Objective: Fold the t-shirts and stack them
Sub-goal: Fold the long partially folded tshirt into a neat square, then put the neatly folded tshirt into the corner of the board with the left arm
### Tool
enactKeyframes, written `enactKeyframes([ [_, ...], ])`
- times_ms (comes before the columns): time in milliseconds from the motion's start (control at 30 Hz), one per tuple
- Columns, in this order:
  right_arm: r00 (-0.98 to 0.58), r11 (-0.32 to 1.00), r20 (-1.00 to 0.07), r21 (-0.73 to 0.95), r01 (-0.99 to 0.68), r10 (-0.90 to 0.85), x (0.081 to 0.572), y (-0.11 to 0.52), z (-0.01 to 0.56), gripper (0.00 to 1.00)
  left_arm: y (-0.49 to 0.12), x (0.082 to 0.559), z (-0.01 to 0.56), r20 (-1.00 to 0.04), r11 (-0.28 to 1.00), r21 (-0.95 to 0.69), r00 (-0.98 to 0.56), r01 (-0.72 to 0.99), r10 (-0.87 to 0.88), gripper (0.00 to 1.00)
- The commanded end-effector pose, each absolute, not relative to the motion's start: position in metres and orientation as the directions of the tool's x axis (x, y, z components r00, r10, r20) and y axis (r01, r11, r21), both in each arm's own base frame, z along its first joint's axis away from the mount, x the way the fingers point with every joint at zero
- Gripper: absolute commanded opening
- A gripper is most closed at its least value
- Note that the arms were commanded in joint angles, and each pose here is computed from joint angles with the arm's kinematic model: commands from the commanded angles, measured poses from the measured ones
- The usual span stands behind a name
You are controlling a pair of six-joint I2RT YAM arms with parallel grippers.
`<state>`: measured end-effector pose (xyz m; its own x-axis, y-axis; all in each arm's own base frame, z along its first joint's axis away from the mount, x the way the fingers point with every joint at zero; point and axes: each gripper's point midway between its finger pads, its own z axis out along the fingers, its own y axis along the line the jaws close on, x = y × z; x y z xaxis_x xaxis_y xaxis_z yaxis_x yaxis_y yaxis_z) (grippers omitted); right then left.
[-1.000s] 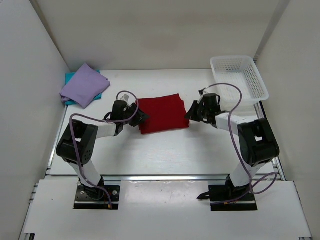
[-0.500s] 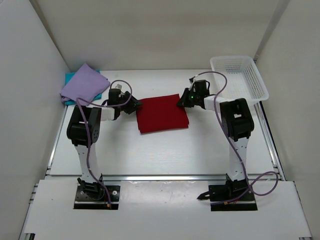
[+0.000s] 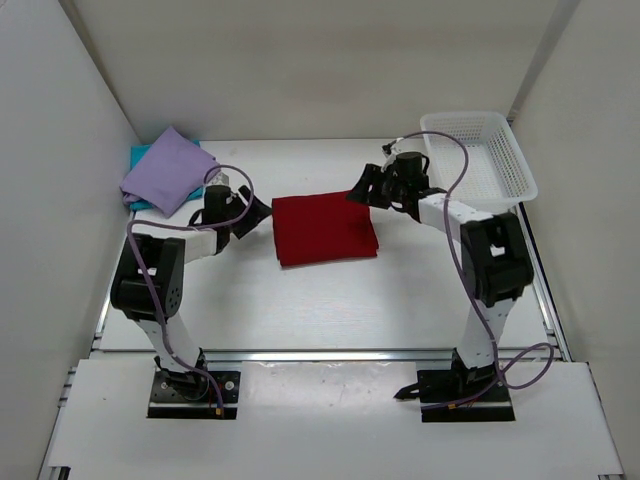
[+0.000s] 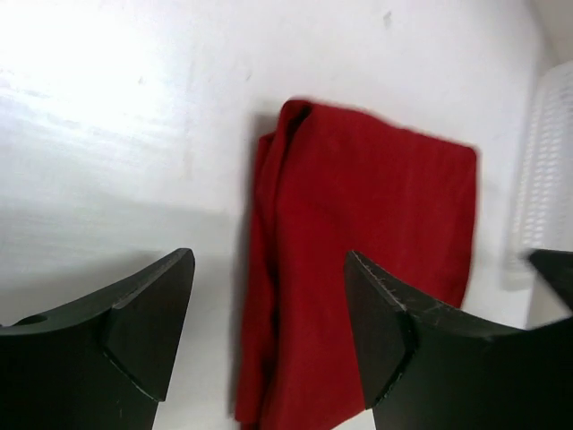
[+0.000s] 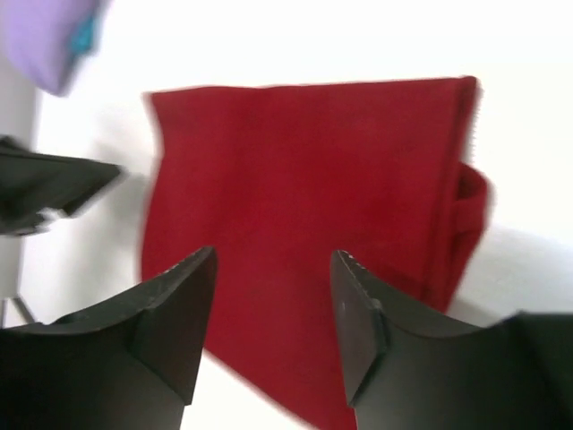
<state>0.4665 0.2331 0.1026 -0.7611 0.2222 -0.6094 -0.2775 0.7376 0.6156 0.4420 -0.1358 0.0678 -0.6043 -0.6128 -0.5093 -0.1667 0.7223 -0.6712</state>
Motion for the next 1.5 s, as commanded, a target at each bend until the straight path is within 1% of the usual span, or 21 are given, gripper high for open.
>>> enactKeyframes([
  [0,-0.649,0.693,-0.716,0.605,-0.392,0.258,0.455,0.243,0.167,0.53,-0.138,0.412,0.038,-0.52,0.8,-0.577,-0.681,-0.166,-0.516,0.78],
  [100,-0.646,0.672,-0.708,0.628,-0.392,0.284,0.432,0.239,0.17,0.55,-0.162,0.387,0.014,-0.506,0.843,-0.527,-0.758,-0.108,-0.413,0.78],
  [133,-0.62,0.659,-0.726,0.626,-0.416,0.299,0.428,0.239,0.184,0.54,-0.167,0.378,0.004,-0.483,0.847,-0.52,-0.778,-0.113,-0.401,0.78],
  [233,-0.62,0.637,-0.718,0.645,-0.422,0.317,0.411,0.237,0.187,0.56,-0.189,0.374,-0.005,-0.442,0.814,-0.575,-0.806,-0.083,-0.395,0.78],
  [333,-0.628,0.61,-0.71,0.661,-0.437,0.32,0.395,0.238,0.186,0.56,-0.214,0.38,-0.008,-0.382,0.752,-0.656,-0.827,-0.071,-0.411,0.74],
  [367,-0.627,0.605,-0.706,0.668,-0.434,0.329,0.393,0.235,0.188,0.56,-0.226,0.385,-0.006,-0.386,0.738,-0.673,-0.829,-0.046,-0.404,0.7],
  [433,-0.628,0.598,-0.704,0.672,-0.438,0.331,0.386,0.232,0.185,0.56,-0.238,0.397,-0.002,-0.375,0.715,-0.698,-0.829,-0.042,-0.414,0.45],
  [533,-0.64,0.587,-0.687,0.689,-0.425,0.344,0.374,0.227,0.18,0.55,-0.253,0.423,0.022,-0.4,0.675,-0.738,-0.805,-0.002,-0.439,0.2],
  [700,-0.623,0.581,-0.686,0.698,-0.419,0.375,0.359,0.213,0.181,0.54,-0.264,0.491,0.104,-0.501,0.658,-0.746,-0.737,0.102,-0.453,0.04],
  [800,-0.629,0.59,-0.685,0.695,-0.412,0.367,0.354,0.209,0.175,0.54,-0.244,0.533,0.165,-0.54,0.626,-0.766,-0.676,0.147,-0.502,0.0],
  [900,-0.635,0.591,-0.676,0.701,-0.399,0.374,0.352,0.205,0.166,0.54,-0.206,0.566,0.22,-0.575,0.618,-0.768,-0.607,0.168,-0.549,0.0],
  [1000,-0.649,0.578,-0.668,0.709,-0.405,0.364,0.354,0.206,0.165,0.54,-0.126,0.593,0.26,-0.6,0.63,-0.766,-0.491,0.125,-0.632,0.02],
  [1033,-0.658,0.577,-0.654,0.719,-0.387,0.373,0.356,0.204,0.162,0.54,-0.112,0.594,0.27,-0.602,0.627,-0.769,-0.467,0.122,-0.648,0.03],
  [1100,-0.669,0.559,-0.65,0.725,-0.403,0.36,0.356,0.209,0.16,0.54,-0.04,0.596,0.271,-0.587,0.62,-0.783,-0.387,0.048,-0.711,0.02],
  [1133,-0.673,0.556,-0.648,0.726,-0.403,0.358,0.356,0.209,0.159,0.53,-0.023,0.595,0.285,-0.593,0.612,-0.789,-0.337,0.06,-0.731,0.02],
  [1200,-0.691,0.546,-0.633,0.737,-0.4,0.349,0.356,0.212,0.153,0.54,0.046,0.579,0.25,-0.55,0.584,-0.807,-0.247,-0.086,-0.798,0.13],
  [1233,-0.699,0.535,-0.63,0.74,-0.408,0.338,0.353,0.217,0.151,0.53,0.073,0.563,0.23,-0.527,0.557,-0.818,-0.204,-0.143,-0.825,0.29],
  [1267,-0.698,0.534,-0.629,0.741,-0.407,0.341,0.355,0.216,0.152,0.53,0.089,0.554,0.22,-0.495,0.521,-0.834,-0.169,-0.18,-0.852,0.61],
  [1300,-0.708,0.526,-0.623,0.746,-0.41,0.332,0.353,0.219,0.15,0.52,0.115,0.536,0.207,-0.48,0.49,-0.844,-0.1,-0.217,-0.871,0.98],
  [1400,-0.719,0.531,-0.623,0.74,-0.414,0.308,0.351,0.225,0.144,0.53,0.154,0.495,0.163,-0.417,0.392,-0.85,-0.007,-0.352,-0.909,0.99],
  [1467,-0.73,0.52,-0.621,0.74,-0.426,0.286,0.347,0.232,0.142,0.53,0.15,0.482,0.15,-0.401,0.378,-0.851,-0.016,-0.365,-0.916,0.98],
])
